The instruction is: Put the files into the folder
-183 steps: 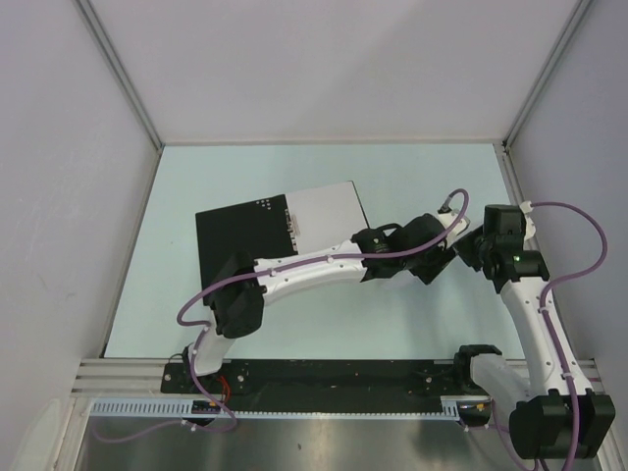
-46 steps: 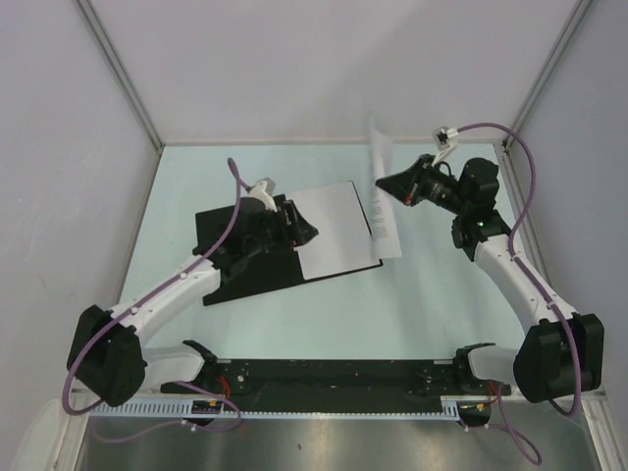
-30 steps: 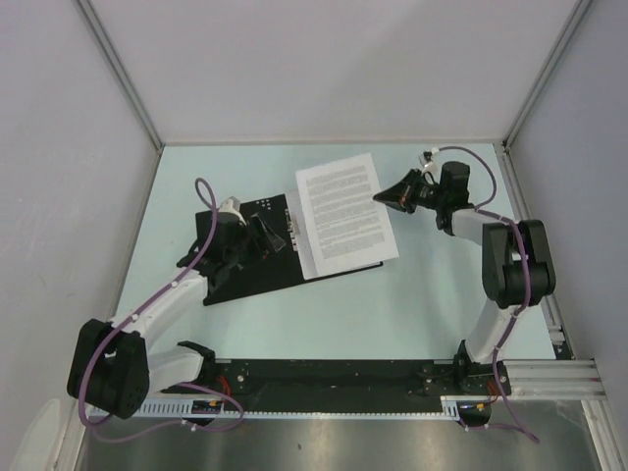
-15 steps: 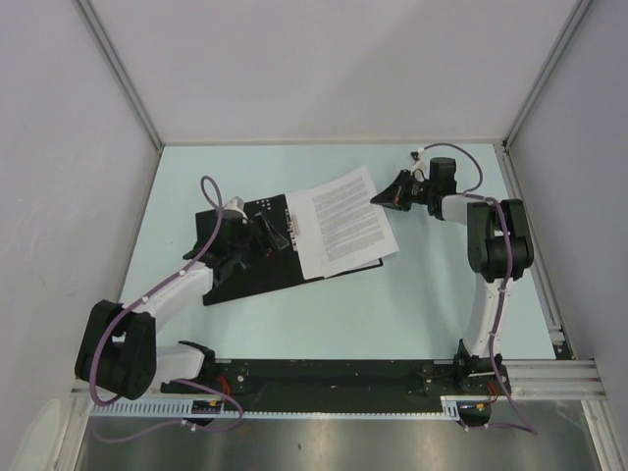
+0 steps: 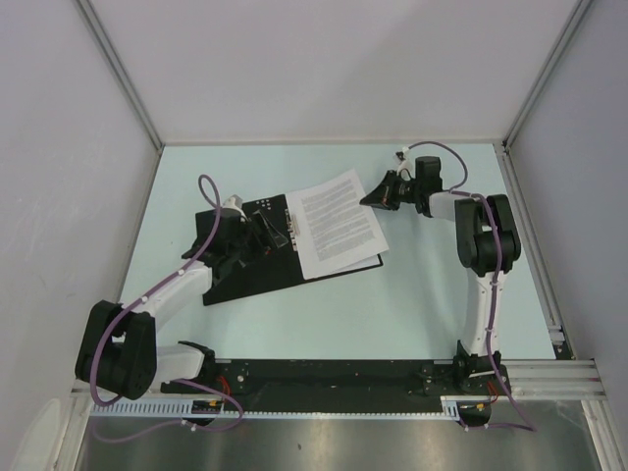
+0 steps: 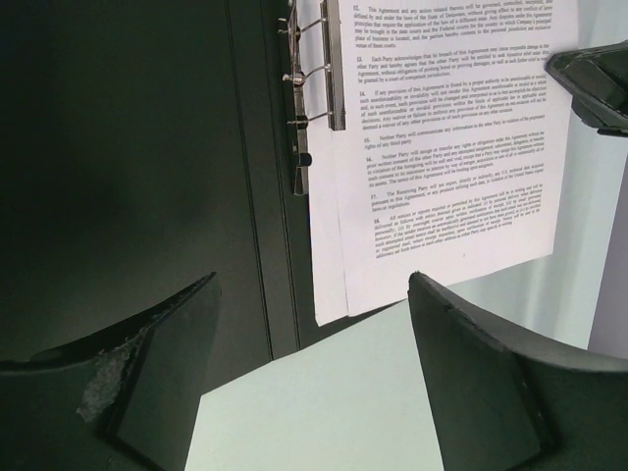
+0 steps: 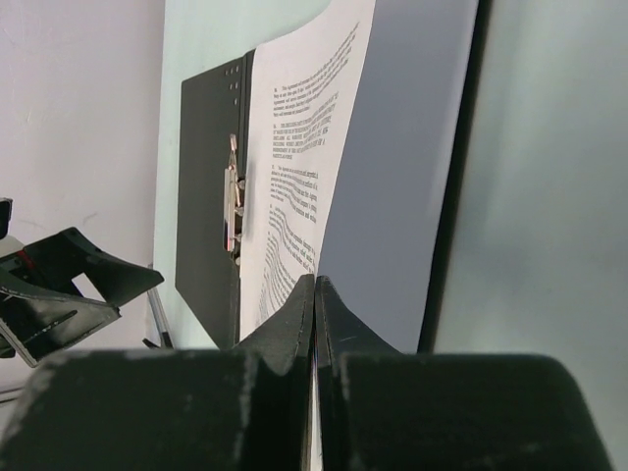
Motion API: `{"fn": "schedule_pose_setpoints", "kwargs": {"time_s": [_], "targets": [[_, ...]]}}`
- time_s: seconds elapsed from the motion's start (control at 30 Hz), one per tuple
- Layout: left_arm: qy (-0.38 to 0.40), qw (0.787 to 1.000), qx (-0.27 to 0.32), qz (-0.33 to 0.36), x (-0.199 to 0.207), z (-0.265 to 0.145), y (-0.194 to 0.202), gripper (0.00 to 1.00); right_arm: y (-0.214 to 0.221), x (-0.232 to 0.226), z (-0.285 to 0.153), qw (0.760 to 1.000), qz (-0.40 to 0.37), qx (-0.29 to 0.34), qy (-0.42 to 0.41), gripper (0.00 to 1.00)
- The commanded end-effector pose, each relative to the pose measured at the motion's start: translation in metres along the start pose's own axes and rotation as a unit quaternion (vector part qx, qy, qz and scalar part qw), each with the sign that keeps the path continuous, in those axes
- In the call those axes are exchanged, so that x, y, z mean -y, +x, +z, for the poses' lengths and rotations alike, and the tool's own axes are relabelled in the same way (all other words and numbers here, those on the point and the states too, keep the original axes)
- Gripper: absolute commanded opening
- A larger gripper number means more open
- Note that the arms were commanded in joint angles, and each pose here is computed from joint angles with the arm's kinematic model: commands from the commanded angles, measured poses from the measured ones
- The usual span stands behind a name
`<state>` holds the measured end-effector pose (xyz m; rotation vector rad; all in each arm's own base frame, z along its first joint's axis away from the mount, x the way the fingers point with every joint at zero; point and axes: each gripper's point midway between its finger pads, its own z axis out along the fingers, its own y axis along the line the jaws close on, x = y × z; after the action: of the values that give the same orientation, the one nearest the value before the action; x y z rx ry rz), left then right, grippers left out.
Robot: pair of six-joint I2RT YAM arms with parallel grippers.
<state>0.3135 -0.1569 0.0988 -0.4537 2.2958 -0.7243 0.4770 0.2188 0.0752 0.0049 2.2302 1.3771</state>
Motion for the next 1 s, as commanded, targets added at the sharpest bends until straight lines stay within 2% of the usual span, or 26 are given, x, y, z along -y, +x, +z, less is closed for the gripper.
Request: {"fn": "schedule_pose_setpoints", "kwargs": {"time_s": [0.0,0.97], "targets": [[0.028,0.999,0.026,0.004,0.017,-0.004,-0.02,0.83,-0.006,-0.012,0.008,1.0,-0.03,0.003,-0.004,0.0],[0.038,0.999,0.029,0.002,0.016,-0.009,-0.02,0.84,0.008,-0.016,0.021,0.999,0.002,0.019,0.037,0.0]]}}
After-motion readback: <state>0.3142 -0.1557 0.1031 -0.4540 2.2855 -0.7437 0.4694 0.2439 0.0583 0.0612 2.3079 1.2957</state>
